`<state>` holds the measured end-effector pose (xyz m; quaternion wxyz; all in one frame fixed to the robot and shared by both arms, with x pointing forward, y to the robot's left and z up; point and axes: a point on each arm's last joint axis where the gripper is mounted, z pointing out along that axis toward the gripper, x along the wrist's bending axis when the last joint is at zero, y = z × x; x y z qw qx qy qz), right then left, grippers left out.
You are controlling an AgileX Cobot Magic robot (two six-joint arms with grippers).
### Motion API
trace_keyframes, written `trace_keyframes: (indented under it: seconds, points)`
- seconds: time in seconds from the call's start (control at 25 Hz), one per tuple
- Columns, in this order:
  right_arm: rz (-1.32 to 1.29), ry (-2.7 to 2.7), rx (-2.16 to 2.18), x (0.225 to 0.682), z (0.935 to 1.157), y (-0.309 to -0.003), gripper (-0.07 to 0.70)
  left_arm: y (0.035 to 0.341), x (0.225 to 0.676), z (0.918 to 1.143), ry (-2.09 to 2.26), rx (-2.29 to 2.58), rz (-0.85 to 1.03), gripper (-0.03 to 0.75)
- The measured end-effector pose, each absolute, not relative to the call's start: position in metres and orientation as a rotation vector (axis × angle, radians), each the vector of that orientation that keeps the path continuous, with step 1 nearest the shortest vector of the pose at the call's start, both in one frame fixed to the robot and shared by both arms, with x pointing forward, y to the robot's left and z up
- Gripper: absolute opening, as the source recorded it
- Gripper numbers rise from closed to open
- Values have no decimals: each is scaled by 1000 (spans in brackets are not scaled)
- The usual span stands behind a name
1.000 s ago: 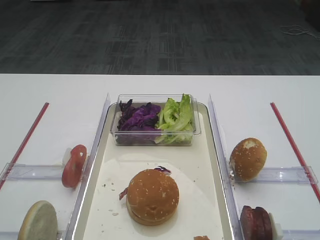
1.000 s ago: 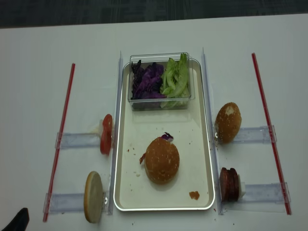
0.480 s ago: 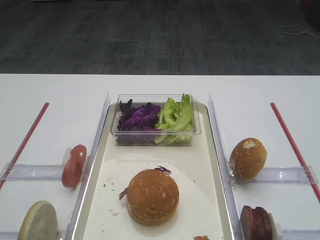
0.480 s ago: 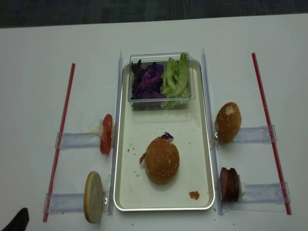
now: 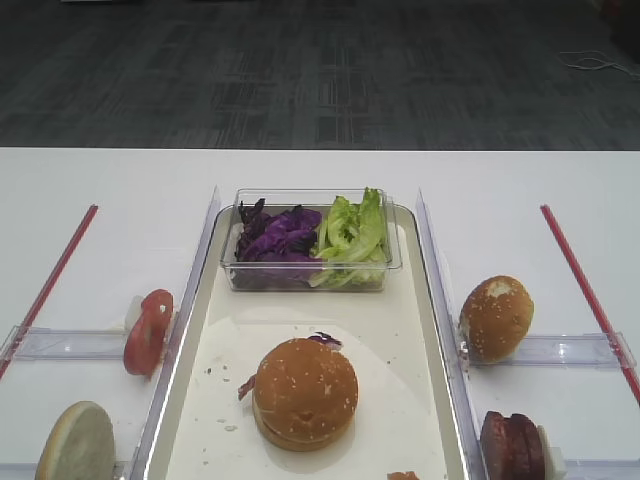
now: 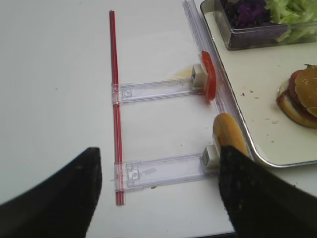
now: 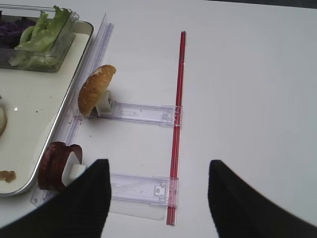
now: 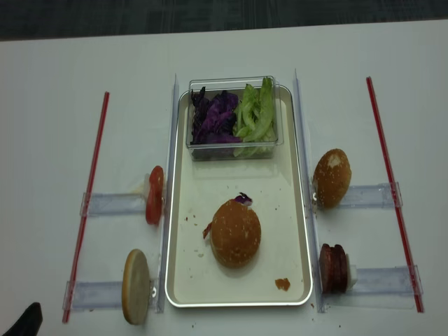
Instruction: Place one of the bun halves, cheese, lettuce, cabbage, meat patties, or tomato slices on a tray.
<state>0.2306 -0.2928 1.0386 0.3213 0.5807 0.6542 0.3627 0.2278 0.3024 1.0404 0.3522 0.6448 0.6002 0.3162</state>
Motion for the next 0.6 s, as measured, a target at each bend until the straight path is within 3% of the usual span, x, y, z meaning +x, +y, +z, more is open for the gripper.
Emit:
trace_keyframes:
  seconds: [0.6]
  points:
    - [953, 1718, 1525, 231, 1039, -293, 450, 302, 228, 1040, 1553, 1668, 818, 467]
